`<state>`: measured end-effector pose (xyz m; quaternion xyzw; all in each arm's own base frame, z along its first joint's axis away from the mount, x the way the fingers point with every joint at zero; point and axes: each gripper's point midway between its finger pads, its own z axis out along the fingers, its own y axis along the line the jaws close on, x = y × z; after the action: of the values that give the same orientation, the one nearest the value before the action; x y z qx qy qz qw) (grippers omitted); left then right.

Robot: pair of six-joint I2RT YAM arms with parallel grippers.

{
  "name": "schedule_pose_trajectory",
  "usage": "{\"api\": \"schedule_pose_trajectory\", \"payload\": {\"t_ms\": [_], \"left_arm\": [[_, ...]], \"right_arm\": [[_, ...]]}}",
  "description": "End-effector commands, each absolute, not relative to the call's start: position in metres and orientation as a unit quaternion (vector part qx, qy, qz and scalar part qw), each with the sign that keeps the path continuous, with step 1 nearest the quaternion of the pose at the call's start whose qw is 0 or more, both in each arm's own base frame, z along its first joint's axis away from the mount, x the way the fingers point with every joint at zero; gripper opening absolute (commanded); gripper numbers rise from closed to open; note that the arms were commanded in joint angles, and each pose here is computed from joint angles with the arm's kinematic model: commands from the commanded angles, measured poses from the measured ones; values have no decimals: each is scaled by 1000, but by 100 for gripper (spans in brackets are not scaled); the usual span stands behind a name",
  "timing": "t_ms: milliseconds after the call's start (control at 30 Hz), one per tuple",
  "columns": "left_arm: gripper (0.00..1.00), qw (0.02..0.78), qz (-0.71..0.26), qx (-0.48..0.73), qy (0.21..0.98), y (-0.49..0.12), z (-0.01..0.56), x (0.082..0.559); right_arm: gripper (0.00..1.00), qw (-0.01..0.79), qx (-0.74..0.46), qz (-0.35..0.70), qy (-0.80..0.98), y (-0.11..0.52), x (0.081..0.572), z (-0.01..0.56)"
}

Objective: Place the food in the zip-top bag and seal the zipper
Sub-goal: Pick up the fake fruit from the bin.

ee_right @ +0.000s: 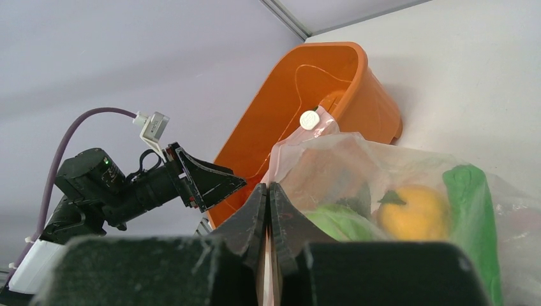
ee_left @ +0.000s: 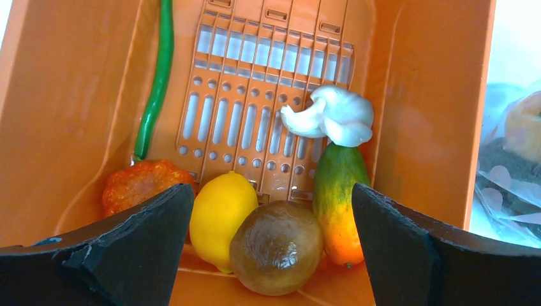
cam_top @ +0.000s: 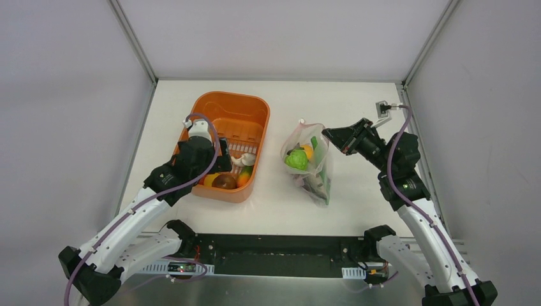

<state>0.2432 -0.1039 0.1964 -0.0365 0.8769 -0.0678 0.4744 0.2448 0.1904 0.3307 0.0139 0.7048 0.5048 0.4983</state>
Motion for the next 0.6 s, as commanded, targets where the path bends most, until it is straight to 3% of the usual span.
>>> {"api": "schedule_pose_trajectory", "payload": {"t_ms": [0, 567], "left_arm": [[99, 463, -71, -21, 883, -105, 193, 240], [99, 295, -106, 48, 948, -135, 133, 224]], "right_arm": [[5, 521, -3, 514, 681, 191, 242, 351], [7, 517, -2, 508, 689, 192, 245, 347]]}}
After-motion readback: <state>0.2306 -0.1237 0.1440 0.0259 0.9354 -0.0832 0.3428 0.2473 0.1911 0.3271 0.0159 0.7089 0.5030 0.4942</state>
